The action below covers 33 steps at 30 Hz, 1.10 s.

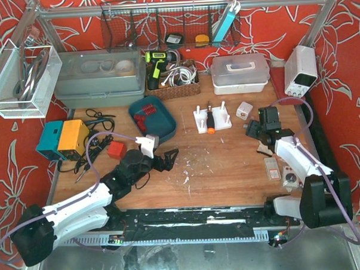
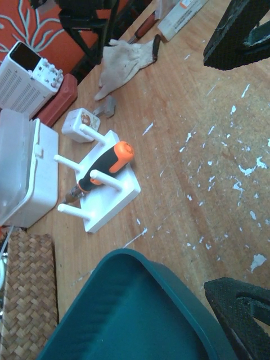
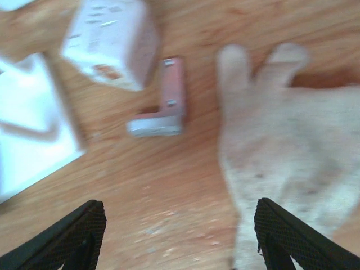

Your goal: Install the large spring

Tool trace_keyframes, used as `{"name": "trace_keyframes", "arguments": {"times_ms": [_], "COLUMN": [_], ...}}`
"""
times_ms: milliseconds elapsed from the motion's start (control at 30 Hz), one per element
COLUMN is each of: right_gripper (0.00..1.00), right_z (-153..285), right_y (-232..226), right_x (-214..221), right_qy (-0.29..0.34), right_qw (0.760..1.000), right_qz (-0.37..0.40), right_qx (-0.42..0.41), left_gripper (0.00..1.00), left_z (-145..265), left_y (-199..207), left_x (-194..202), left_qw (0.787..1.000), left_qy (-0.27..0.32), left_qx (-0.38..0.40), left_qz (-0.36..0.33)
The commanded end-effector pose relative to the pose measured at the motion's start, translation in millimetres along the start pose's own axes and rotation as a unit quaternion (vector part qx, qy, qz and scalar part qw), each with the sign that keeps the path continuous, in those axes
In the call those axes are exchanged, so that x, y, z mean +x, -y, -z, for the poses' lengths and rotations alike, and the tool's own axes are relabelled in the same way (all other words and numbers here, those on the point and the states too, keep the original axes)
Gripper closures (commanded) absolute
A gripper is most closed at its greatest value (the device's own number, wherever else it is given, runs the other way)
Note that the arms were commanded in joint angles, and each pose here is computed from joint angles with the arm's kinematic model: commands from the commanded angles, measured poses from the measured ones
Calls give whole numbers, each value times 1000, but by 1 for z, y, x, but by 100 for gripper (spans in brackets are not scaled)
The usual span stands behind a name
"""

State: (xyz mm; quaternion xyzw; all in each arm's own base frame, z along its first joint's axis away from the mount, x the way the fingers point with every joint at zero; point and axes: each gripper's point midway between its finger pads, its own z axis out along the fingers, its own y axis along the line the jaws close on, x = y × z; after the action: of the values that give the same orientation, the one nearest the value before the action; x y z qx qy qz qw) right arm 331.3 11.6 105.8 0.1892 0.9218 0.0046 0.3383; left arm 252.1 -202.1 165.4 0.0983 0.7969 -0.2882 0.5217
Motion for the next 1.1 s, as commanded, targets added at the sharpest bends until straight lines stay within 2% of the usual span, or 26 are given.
{"name": "trace_keyframes", "arguments": {"times_ms": [0, 100, 233, 600, 1067], "right_gripper": [26, 28, 33, 47, 48], "right_z": [20, 28, 34, 10, -32], "right_y": [-59, -91, -125, -176, -191], "right_x": [3, 13, 23, 33, 36], "right_qy": [-5, -2, -1, -14, -32], "right_qw": [991, 982, 972, 963, 967], "right_qz": [42, 79, 117, 185, 212], "right_qx": [-130, -173, -202, -196, -138], "left_gripper": [0, 0, 0, 0, 0], "left_z": [1, 3, 0, -5, 4], "left_y": [15, 29, 28, 24, 27], "left_x": [-2, 0, 4, 9, 1], "left_qw": [999, 996, 996, 997, 996], "left_qy": [8, 14, 5, -7, 15], "left_qx": [40, 86, 86, 74, 82], "left_qz": [-7, -15, -16, -19, -19]}}
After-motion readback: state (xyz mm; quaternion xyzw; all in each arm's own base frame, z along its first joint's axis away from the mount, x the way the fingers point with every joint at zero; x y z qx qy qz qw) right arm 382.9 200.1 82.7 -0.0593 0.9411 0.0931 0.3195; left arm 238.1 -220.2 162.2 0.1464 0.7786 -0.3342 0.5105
